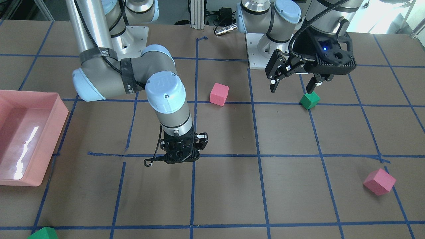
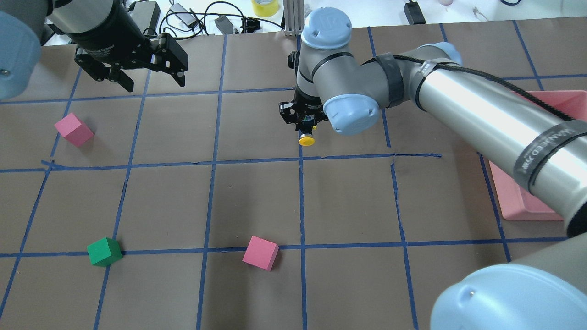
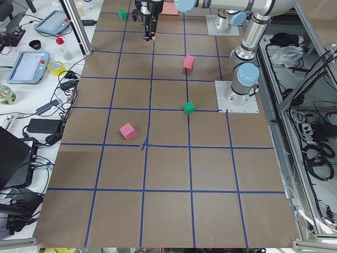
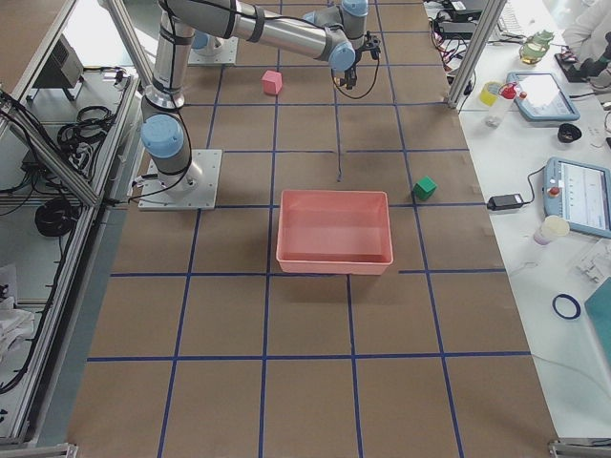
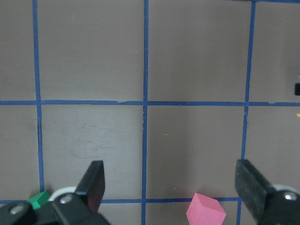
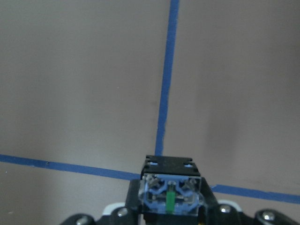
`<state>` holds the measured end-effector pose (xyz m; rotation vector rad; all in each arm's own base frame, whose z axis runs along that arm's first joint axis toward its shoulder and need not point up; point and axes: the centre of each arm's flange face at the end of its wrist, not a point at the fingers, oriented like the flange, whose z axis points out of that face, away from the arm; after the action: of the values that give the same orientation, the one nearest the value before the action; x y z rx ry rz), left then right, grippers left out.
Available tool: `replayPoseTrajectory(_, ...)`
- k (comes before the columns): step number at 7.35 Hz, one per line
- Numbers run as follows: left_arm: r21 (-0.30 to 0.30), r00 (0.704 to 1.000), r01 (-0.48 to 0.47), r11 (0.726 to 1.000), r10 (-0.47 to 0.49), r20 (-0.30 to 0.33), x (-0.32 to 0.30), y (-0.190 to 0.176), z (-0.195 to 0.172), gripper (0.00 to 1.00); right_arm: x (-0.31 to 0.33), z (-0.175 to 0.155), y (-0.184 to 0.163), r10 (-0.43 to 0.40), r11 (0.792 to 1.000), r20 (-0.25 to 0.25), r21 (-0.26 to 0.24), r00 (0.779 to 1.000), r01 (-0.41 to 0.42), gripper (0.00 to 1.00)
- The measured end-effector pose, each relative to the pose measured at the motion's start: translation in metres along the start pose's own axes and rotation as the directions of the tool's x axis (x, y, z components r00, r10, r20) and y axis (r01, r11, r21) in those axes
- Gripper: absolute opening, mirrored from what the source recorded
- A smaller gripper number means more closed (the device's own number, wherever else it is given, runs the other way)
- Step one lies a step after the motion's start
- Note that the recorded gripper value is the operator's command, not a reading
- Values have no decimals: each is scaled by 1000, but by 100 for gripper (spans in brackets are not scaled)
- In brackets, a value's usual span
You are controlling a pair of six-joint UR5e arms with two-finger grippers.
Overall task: Align button upright
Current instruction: 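Carry the switch to the table center and set it down on its side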
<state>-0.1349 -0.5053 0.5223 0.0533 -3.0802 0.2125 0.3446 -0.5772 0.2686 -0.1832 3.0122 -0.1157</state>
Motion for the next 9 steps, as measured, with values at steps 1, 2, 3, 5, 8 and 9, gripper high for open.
replayPoseTrajectory(1,-4,1000,1,1000,-1,0,0,0,1,100,-15,22,4,-23,1000,-4,-5,1000,23,0)
replayPoseTrajectory(2,-10,1000,4,1000,-4,-2,0,1,2,100,-26,41,7,-42,999,-12,-16,999,41,0)
replayPoseTrajectory(3,-15,1000,5,1000,-6,-6,0,1,4,100,-30,52,10,-50,999,-20,-23,999,49,0)
replayPoseTrajectory(5,-19,1000,7,1000,-7,-12,1,0,7,100,-29,65,15,-53,998,-25,-21,998,53,12)
replayPoseTrajectory(8,-15,1000,7,1000,-7,-13,1,-1,8,100,-25,80,25,-59,998,-29,-37,998,58,47)
replayPoseTrajectory(9,-16,1000,7,1000,-7,-13,1,-1,9,100,-24,85,29,-59,997,-28,-48,998,57,56)
